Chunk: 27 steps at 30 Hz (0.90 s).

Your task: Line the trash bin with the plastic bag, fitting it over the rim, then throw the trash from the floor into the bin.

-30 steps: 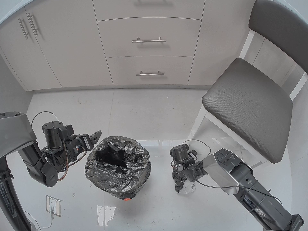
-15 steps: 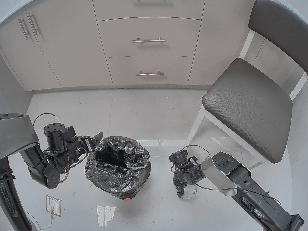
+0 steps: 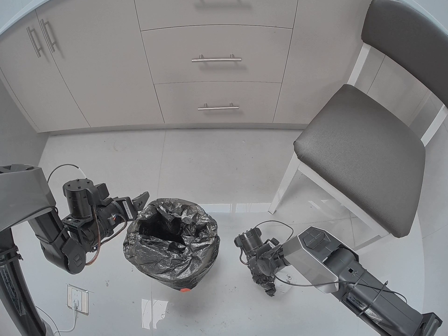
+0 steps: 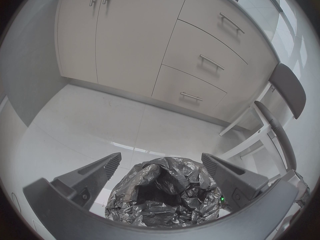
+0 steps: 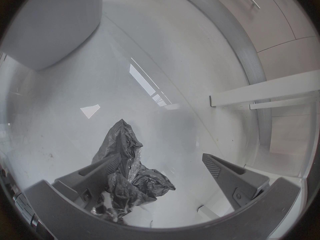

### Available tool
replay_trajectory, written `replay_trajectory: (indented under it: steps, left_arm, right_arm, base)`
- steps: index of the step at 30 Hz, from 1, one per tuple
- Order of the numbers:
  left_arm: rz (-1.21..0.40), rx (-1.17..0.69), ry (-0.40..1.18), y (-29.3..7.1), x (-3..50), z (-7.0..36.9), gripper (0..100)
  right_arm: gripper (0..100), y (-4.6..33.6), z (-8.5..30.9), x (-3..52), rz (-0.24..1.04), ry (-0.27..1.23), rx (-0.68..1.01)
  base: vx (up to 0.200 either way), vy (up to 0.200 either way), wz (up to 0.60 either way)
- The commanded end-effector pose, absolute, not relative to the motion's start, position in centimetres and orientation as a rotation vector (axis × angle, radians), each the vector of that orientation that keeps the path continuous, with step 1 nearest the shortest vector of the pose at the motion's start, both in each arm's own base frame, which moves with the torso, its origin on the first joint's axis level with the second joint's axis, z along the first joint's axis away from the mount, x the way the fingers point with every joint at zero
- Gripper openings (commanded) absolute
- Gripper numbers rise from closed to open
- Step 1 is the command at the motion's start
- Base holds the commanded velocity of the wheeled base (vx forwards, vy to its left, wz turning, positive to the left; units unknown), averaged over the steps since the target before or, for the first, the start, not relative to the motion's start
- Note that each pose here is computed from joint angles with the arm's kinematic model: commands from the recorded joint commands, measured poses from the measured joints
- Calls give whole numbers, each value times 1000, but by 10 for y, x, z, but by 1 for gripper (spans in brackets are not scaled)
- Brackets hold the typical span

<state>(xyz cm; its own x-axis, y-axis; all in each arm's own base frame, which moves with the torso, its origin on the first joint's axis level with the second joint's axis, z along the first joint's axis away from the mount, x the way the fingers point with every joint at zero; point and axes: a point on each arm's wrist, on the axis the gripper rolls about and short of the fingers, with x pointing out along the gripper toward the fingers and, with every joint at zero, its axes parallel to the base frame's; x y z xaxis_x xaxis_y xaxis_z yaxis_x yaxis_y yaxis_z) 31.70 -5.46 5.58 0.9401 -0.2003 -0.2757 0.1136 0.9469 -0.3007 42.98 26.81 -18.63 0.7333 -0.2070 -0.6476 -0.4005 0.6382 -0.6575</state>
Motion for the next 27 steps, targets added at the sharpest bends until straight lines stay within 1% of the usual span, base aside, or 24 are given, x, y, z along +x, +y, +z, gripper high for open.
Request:
replay_trajectory:
  steps: [1,5,11,27]
  left_arm:
    - [-161,-287,301,-53,317,58,100]
    - [-147,-289,309,-49,320,54,100]
    - [-138,-292,300,-46,322,55,100]
    - [-137,-294,294,-46,323,54,100]
  right_arm:
    - [100,279,-188,422,152,762,-907]
    - [100,289,-188,415,175,754,-920]
    - [100,294,-192,405,224,801,-940]
    - [100,301,-192,399,228,799,-953]
  base:
    - [0,0,0]
    - [0,0,0]
    - [0,0,0]
    - [0,0,0]
